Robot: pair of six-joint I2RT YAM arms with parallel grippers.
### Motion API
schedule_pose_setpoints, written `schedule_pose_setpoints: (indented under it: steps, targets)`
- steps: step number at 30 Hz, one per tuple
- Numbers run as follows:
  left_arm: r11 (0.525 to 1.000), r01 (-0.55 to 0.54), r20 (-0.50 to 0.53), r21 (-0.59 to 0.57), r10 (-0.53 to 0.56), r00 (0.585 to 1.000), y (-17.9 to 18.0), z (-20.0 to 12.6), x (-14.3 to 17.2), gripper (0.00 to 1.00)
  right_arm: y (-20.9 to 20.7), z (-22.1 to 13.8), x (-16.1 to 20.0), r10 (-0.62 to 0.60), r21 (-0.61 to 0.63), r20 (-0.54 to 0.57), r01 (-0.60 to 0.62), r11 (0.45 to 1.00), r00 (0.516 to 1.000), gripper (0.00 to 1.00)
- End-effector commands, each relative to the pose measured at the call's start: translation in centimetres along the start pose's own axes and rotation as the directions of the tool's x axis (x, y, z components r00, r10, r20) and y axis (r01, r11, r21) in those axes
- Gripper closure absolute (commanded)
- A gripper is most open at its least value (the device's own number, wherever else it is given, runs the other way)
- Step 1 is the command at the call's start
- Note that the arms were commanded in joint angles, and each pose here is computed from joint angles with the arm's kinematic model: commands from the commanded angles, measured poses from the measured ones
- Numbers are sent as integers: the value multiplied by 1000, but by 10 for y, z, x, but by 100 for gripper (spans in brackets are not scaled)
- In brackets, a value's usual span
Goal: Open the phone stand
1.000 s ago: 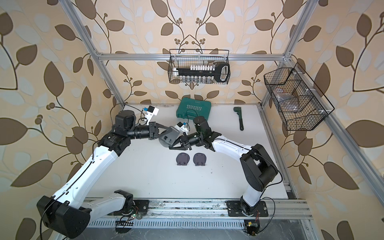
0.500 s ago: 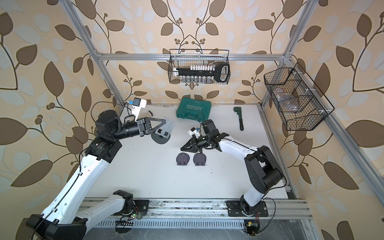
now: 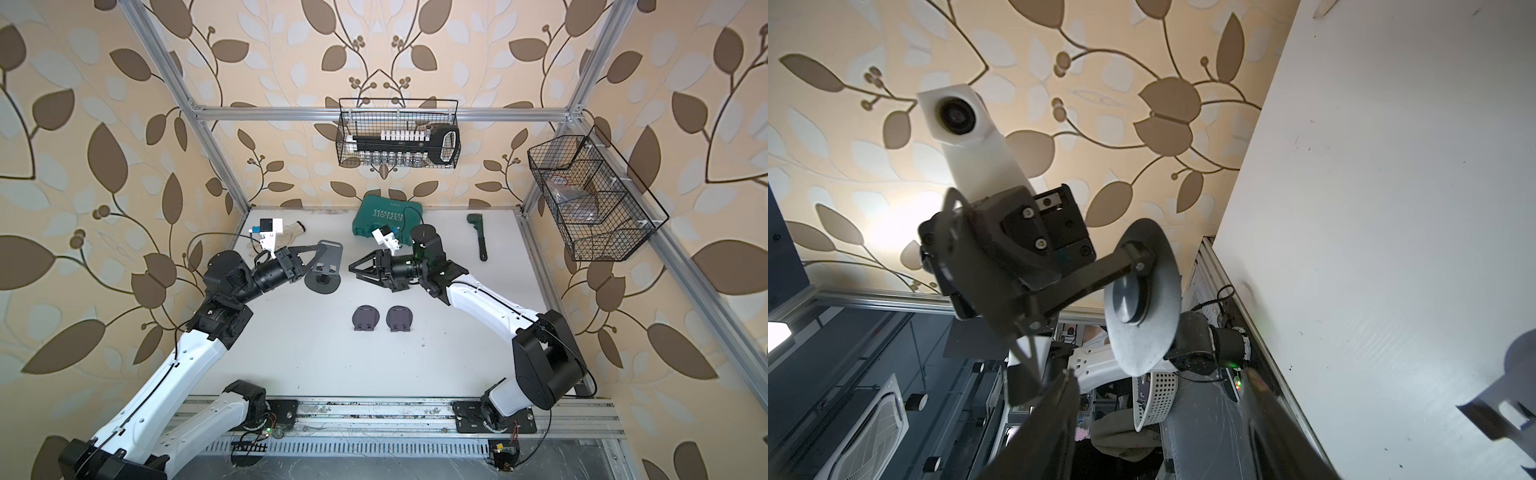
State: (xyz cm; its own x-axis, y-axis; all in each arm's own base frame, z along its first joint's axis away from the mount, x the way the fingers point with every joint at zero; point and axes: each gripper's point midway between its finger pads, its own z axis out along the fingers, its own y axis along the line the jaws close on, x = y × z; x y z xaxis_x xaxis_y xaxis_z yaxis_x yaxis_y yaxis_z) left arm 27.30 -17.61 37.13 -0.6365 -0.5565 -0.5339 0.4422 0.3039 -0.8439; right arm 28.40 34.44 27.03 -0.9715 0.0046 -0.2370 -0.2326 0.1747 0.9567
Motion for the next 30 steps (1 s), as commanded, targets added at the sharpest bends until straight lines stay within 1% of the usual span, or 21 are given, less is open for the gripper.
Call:
schedule_pose_setpoints:
  steps: [1, 4, 8, 15, 20, 24, 27, 30]
  targets:
    - [996, -74, 126, 53, 67, 990, -26, -9, -21, 100, -10, 8, -4, 0, 7, 21, -1, 1000, 1000, 42]
    - [996, -73, 125, 49, 66, 990, -25, -9, -20, 100, -5, 13, -7, 11, -51, 21, -10, 999, 1000, 42]
    - [997, -72, 124, 41, 66, 990, -21, -8, -19, 100, 12, 24, -10, -9, -111, 16, 10, 994, 1000, 42]
    - [997, -67, 105, 48, 62, 993, -20, -4, -15, 100, 23, 55, -7, -28, -133, -39, 22, 991, 999, 42]
    - [997, -64, 98, 42, 60, 993, -17, -4, -12, 100, 31, 67, -11, -28, -171, -51, 19, 985, 998, 45]
    - [997, -72, 103, 34, 68, 992, -14, -4, -12, 100, 33, 73, -10, -30, -176, -63, 18, 984, 998, 49]
    - [997, -72, 108, 30, 69, 992, -11, -3, -13, 100, 31, 75, -7, -24, -173, -68, 12, 985, 997, 55]
    - [997, -67, 115, 25, 63, 991, -8, -2, -14, 100, 28, 74, -6, -14, -168, -66, 3, 986, 998, 66]
